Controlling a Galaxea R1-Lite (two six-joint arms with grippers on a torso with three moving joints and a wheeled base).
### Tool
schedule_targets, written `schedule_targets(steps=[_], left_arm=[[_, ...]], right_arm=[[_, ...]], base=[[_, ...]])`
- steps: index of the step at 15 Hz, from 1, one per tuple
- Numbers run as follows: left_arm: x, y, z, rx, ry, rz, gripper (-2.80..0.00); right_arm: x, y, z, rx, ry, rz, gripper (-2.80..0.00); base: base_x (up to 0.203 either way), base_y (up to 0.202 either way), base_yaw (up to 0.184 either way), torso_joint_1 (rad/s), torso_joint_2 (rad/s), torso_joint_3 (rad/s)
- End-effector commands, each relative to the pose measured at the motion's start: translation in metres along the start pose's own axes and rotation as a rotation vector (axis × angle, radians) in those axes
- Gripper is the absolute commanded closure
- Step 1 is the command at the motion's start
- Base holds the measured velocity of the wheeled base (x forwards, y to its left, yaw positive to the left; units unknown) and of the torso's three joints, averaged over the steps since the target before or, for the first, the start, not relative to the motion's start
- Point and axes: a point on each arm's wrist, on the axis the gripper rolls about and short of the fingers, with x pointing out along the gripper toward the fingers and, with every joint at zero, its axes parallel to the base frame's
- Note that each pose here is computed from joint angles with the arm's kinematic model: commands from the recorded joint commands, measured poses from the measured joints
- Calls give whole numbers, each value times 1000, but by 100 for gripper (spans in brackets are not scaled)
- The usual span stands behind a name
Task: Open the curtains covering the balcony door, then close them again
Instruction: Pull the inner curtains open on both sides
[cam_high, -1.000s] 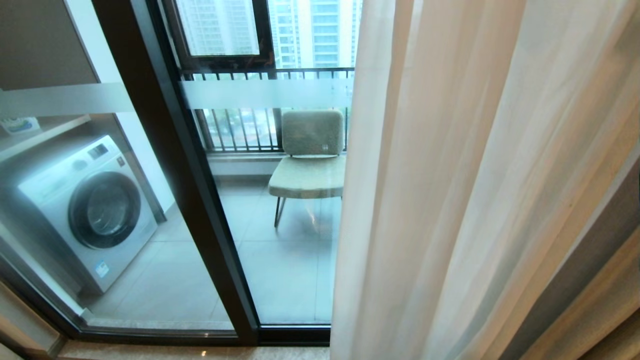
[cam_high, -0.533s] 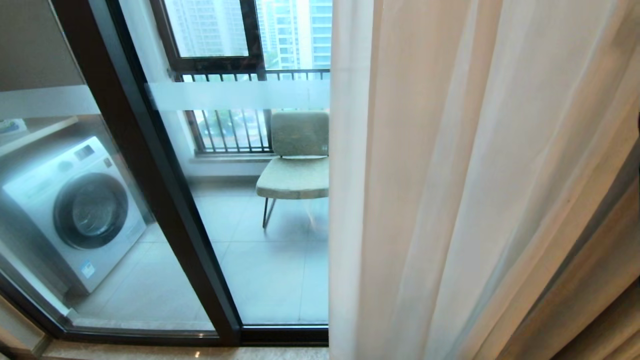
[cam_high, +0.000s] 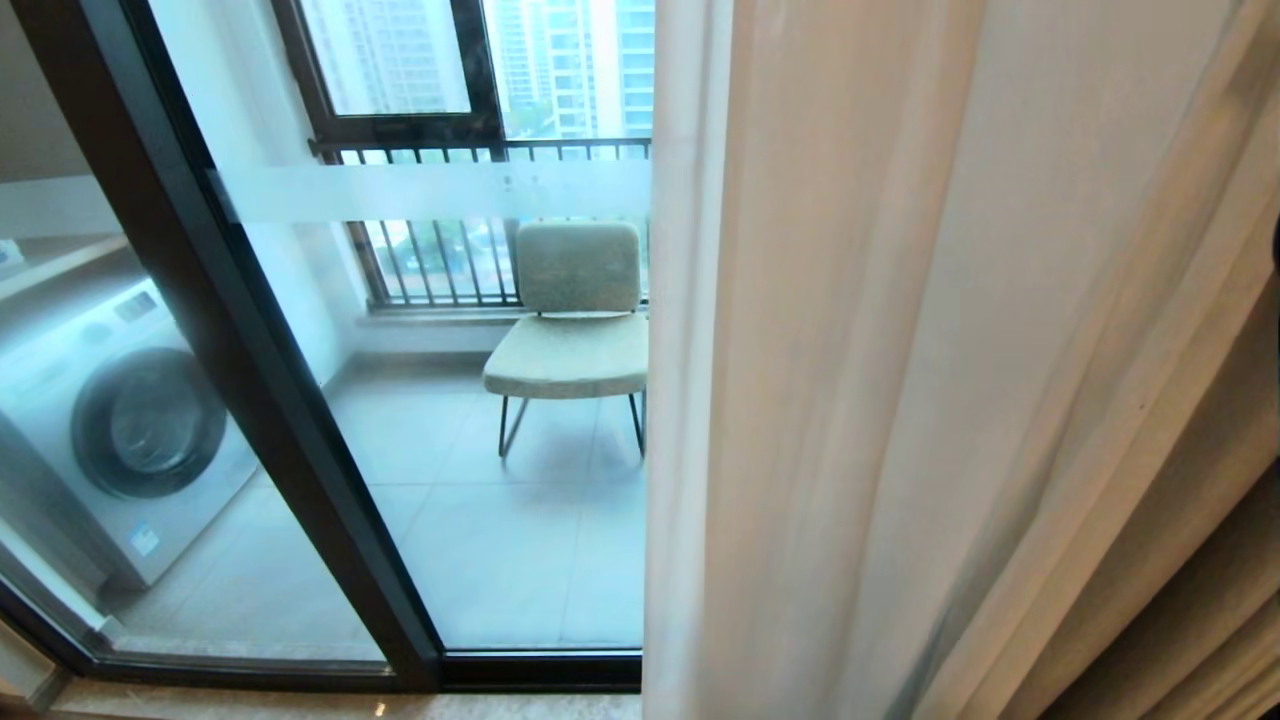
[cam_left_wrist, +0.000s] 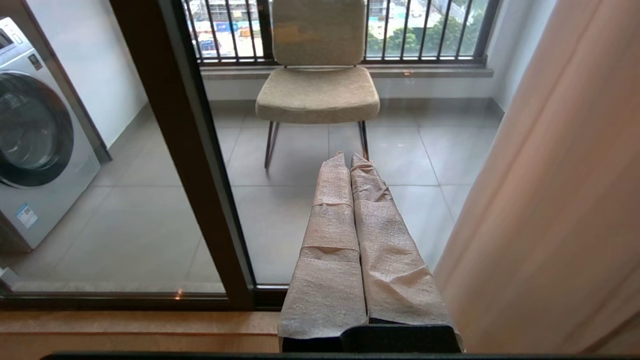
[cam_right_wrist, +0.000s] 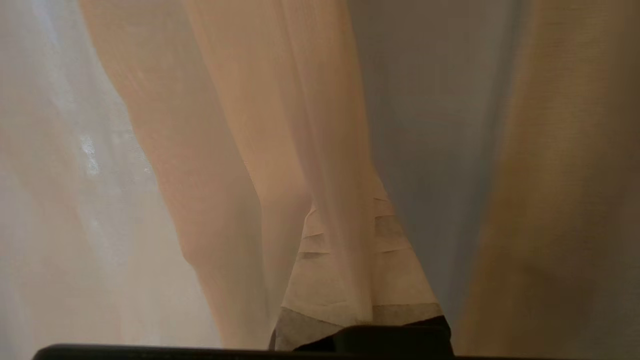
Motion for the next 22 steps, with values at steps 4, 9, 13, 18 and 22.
schedule_targets(steps=[4, 9, 13, 18, 22], left_arm=[[0, 0, 0, 0, -1, 0, 0], [0, 0, 0, 0, 0, 0, 0], [0, 0, 0, 0, 0, 0, 0], [0, 0, 0, 0, 0, 0, 0], [0, 0, 0, 0, 0, 0, 0]], right_arm=[[-1, 0, 2, 0, -7, -2, 0], [-2, 0, 3, 2, -8, 3, 0], [-2, 2, 3, 3, -10, 12, 0], [8, -1, 3, 0, -22, -2, 0], [31, -27, 6, -40, -53, -95, 0]], base=[[0, -190, 1, 3, 3, 1], [0, -47, 0, 1, 1, 1], [0, 0, 0, 0, 0, 0], [0, 0, 0, 0, 0, 0], [0, 0, 0, 0, 0, 0]])
